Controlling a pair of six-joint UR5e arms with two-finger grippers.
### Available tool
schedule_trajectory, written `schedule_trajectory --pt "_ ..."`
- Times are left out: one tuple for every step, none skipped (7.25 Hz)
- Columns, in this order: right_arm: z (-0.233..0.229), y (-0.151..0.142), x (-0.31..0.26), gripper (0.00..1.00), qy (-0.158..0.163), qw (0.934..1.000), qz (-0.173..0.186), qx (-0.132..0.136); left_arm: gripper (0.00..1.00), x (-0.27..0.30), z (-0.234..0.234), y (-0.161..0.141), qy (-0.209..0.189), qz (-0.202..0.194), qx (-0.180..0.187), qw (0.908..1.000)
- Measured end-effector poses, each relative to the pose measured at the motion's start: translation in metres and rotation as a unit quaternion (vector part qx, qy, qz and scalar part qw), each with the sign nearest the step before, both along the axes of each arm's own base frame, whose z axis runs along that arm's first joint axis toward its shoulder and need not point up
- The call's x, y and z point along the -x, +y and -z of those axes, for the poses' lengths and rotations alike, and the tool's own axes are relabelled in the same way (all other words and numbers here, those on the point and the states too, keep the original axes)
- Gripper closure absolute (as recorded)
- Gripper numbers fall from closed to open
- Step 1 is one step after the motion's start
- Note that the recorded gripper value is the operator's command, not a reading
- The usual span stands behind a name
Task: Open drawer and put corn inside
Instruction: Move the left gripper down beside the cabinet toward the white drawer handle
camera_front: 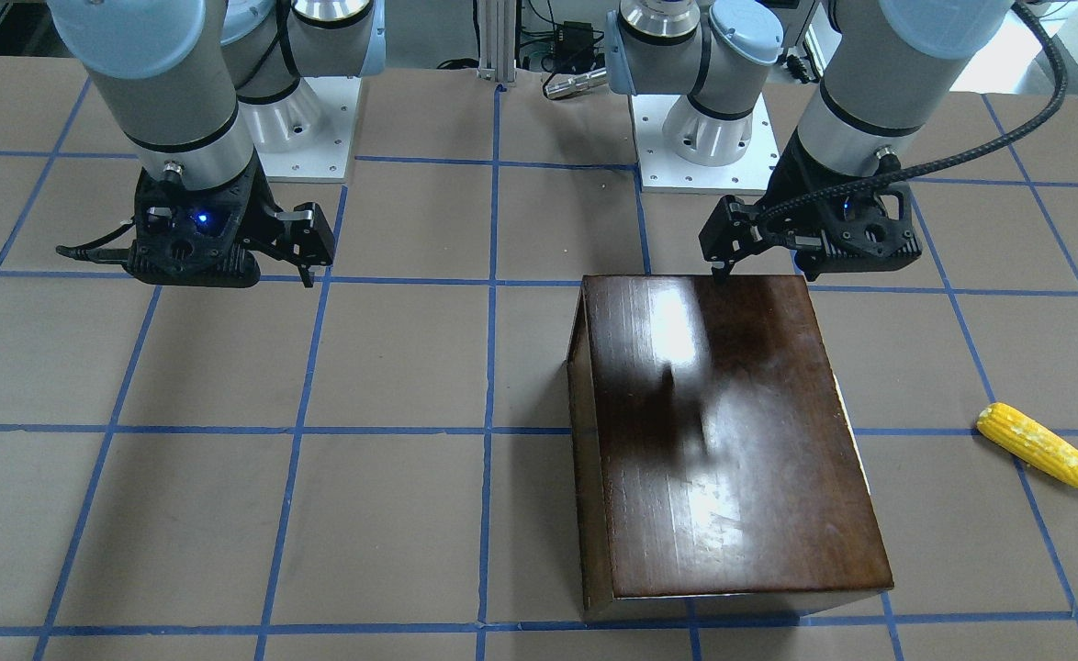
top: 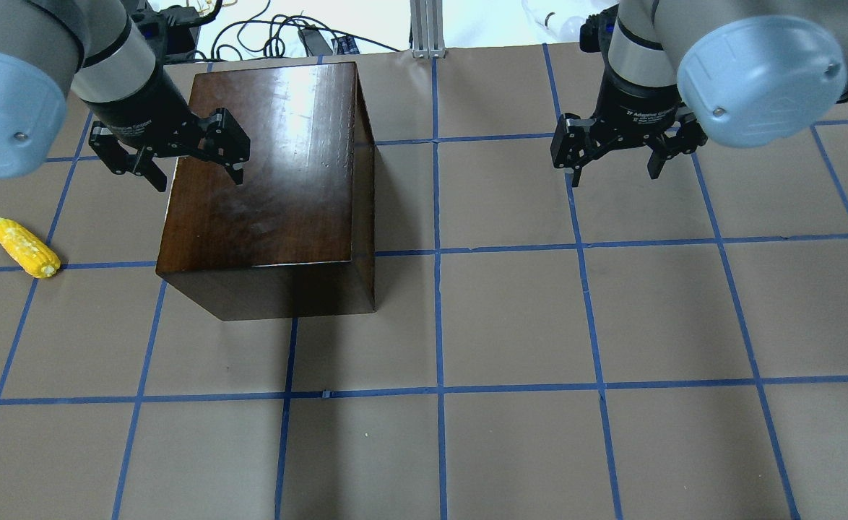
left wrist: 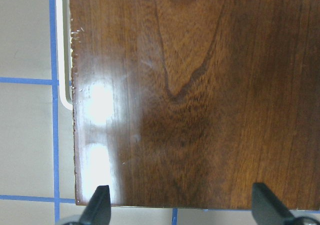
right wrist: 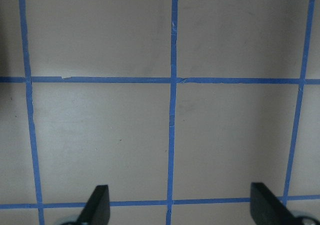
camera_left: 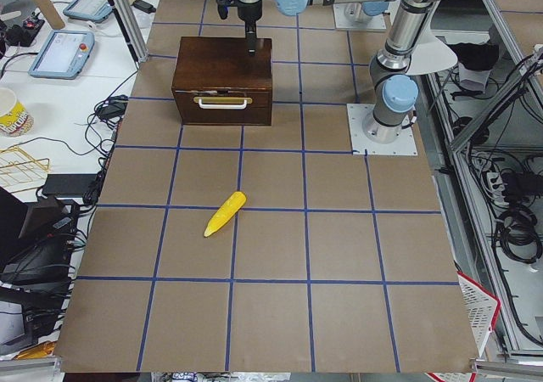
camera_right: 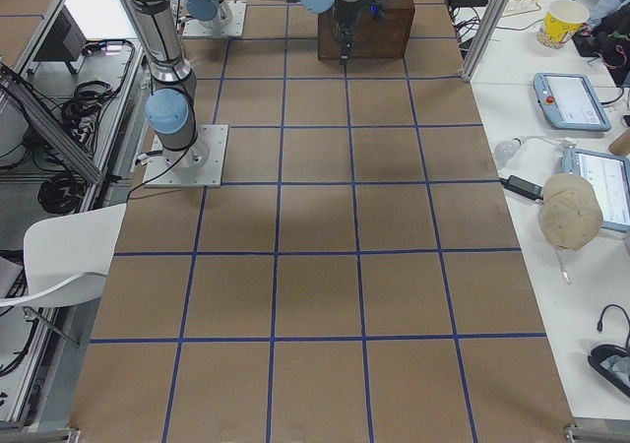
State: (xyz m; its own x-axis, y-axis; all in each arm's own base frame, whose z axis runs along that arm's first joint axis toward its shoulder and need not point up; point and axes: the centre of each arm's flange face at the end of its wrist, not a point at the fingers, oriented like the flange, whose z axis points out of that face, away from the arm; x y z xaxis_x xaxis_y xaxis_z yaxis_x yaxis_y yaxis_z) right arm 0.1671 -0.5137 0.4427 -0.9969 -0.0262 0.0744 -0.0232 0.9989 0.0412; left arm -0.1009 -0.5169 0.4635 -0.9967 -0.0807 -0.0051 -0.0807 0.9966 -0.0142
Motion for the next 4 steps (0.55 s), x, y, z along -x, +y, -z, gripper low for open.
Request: schedule_trajectory --pt "0.000 0.000 0.000 0.00 0.000 1.0000 0.000 0.000 0.00 -0.015 -0.008 -0.008 0.002 -0.010 0.011 0.9999" --pt "0.000 0.000 0.000 0.00 0.000 1.0000 0.000 0.000 0.00 -0.038 -0.017 -0.016 0.002 -0.010 0.021 0.9997" --pt "0.000 0.000 0.000 0.00 0.000 1.0000 0.000 0.000 0.00 -0.064 -0.021 -0.020 0.000 0.001 0.025 0.9997" --pt "0.000 0.000 0.000 0.00 0.000 1.0000 0.000 0.000 0.00 -0.090 -0.018 -0.024 0.000 0.010 0.023 0.9997"
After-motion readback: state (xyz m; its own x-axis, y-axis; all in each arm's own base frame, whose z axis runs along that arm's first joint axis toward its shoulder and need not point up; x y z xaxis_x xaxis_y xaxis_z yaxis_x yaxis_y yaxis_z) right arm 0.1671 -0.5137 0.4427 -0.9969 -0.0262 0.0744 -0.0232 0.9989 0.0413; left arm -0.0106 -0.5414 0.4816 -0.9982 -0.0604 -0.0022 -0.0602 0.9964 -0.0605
